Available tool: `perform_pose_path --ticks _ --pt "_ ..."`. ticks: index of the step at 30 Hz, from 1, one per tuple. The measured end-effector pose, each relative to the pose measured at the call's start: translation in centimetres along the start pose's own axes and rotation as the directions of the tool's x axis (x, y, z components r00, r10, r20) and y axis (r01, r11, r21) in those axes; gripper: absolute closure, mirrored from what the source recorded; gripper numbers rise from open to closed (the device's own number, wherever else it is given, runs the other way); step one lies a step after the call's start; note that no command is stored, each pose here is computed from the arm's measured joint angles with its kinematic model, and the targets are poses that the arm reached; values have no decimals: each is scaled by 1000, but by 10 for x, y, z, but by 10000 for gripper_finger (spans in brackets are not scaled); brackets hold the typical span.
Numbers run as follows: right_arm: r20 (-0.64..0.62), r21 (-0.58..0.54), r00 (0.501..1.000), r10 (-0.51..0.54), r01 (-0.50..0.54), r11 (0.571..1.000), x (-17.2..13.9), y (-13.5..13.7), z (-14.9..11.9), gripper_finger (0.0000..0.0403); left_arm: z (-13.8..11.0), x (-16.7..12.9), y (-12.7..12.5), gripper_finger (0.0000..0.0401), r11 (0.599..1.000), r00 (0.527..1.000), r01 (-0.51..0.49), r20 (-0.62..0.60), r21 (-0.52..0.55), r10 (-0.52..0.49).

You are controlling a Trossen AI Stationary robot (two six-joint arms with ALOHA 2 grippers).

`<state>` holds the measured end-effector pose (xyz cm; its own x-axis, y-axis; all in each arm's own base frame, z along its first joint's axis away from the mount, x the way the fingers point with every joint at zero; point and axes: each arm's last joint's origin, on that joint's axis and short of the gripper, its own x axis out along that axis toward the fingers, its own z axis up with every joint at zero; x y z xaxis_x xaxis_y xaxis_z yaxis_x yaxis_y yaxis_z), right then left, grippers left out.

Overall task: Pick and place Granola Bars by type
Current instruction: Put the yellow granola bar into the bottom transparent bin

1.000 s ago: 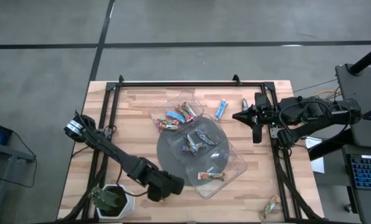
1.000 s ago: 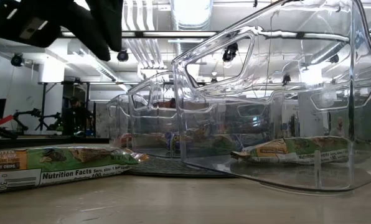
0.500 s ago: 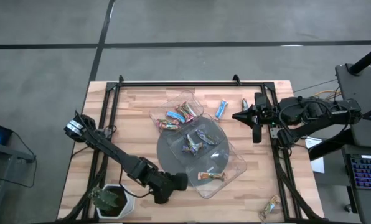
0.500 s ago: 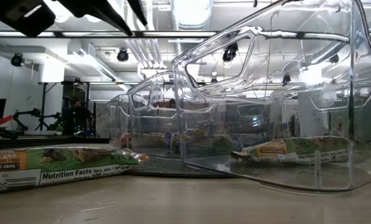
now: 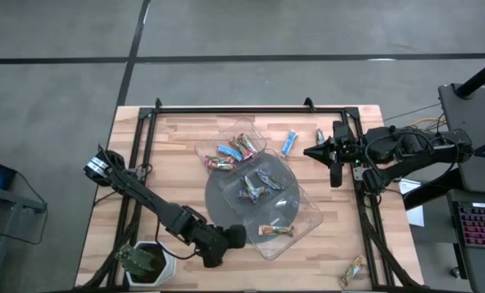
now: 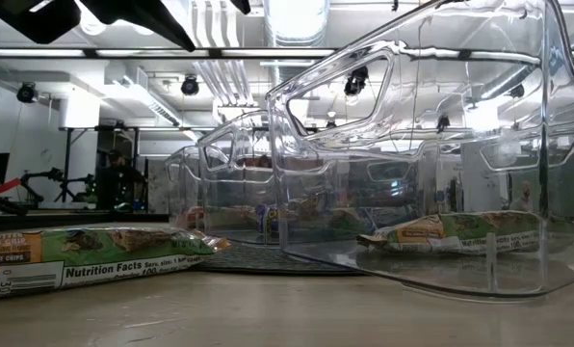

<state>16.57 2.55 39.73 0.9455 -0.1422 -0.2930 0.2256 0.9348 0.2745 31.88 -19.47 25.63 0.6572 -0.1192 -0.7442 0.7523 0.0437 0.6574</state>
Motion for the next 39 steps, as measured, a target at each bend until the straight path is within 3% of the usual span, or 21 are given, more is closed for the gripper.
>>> perform_pose_path --ticks 8,11,18,23,26,28,29,30,32,35,37,39 --pt "0 0 1000 0 0 1000 0 0 0 394 0 1 -2 255 1000 1000 10 3 -26 -10" --pt "-1 0 1000 1 -1 1000 0 0 0 394 1 6 -7 255 998 998 59 -3 -38 -60" --pt "-1 -1 1000 1 -1 1000 0 0 0 394 -2 20 -27 255 969 971 238 -41 66 -236" --pt "-1 -1 1000 1 -1 1000 0 0 0 394 -2 23 -28 255 965 970 242 -43 105 -239" --pt "-1 -1 1000 1 -1 1000 0 0 0 394 -2 24 -26 255 973 972 231 -39 -1 -231" --pt "-1 -1 1000 1 -1 1000 0 0 0 394 -2 24 -23 255 962 975 210 -32 -176 -219" --pt "-1 -1 1000 1 -1 1000 0 0 0 394 -3 23 -21 255 938 976 199 -30 -284 -216" --pt "-1 -1 1000 1 -1 1000 0 0 0 394 -4 23 -19 255 899 977 182 -29 -398 -211" --pt "-1 -5 1000 1 -1 1000 0 0 0 394 -5 22 -15 255 773 979 144 -25 -618 -203" --pt "-2 -8 1000 2 -2 1000 0 0 0 394 -6 20 -11 255 486 981 94 -3 -869 -196" --pt "-3 -14 1000 2 -2 1000 0 0 0 394 -5 19 -10 255 284 979 83 24 -955 -204" --pt "-3 -18 1000 2 -2 1000 0 0 0 394 -3 18 -11 255 45 971 82 69 -996 -227"
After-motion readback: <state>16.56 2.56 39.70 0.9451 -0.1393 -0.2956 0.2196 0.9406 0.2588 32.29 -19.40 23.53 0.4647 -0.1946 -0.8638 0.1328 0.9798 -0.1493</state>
